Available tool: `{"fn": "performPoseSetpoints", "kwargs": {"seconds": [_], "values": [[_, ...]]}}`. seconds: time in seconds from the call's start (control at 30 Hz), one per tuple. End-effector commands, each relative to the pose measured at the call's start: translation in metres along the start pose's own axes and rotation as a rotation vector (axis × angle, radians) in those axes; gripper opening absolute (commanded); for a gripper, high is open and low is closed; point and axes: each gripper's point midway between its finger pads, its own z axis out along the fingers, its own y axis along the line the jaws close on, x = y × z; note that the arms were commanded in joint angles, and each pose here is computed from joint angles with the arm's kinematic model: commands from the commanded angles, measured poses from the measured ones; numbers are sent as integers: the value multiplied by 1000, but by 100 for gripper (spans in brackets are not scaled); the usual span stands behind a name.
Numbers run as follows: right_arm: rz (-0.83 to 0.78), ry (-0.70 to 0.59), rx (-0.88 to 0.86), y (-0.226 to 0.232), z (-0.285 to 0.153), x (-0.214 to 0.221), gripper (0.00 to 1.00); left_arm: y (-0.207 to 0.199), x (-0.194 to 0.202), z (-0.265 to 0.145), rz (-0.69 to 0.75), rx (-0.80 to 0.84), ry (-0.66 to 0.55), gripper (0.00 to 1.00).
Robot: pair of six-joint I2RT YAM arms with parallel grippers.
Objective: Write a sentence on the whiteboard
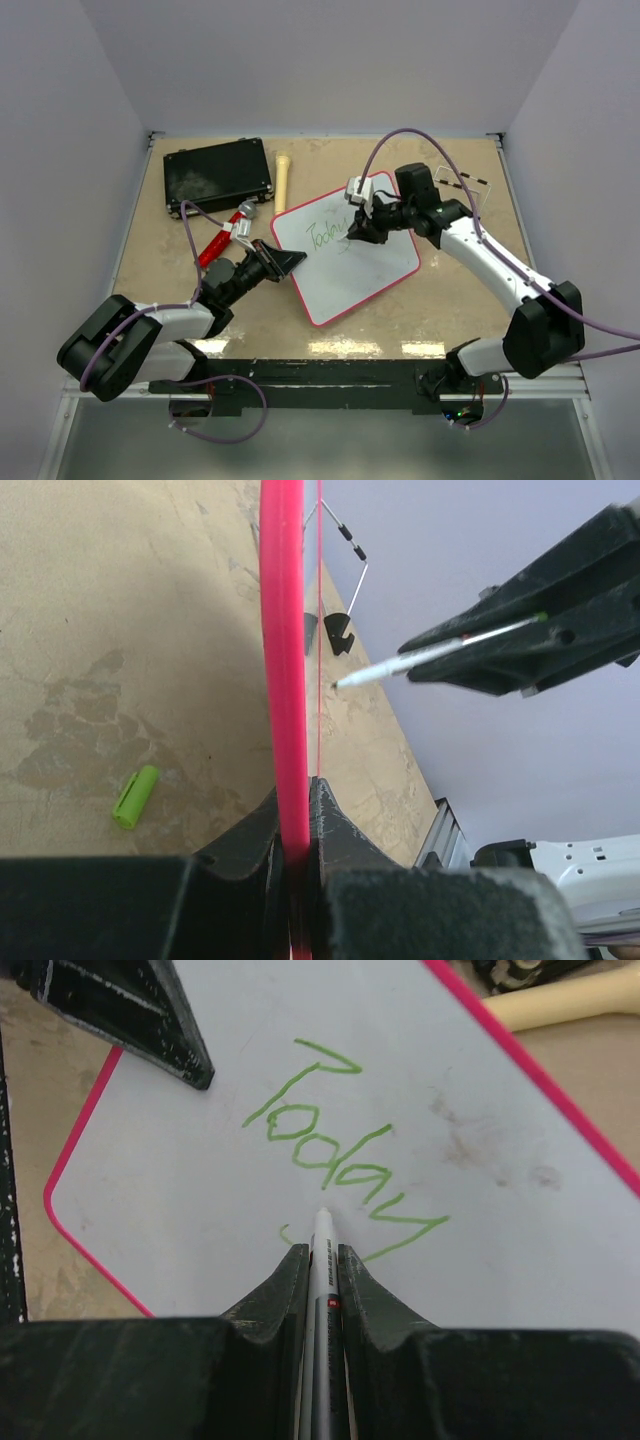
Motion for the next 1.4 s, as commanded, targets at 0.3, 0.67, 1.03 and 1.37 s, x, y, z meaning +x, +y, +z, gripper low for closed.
{"fn": "performPoseSetpoints", "kwargs": {"seconds": [0.3, 0.67, 1.03, 1.37], "values": [[-11, -221, 183, -37, -60, -43, 0, -25, -14, 0, 85, 108, -52, 0], [16, -226, 220, -54, -63, -36, 0, -25, -14, 1, 84, 110, -50, 0], [27, -228, 190, -57, -55, -34, 0, -26, -14, 1, 85, 114, -49, 0], [43, -240, 193, -56, -53, -31, 0, -25, -14, 1, 86, 112, -49, 0]]}}
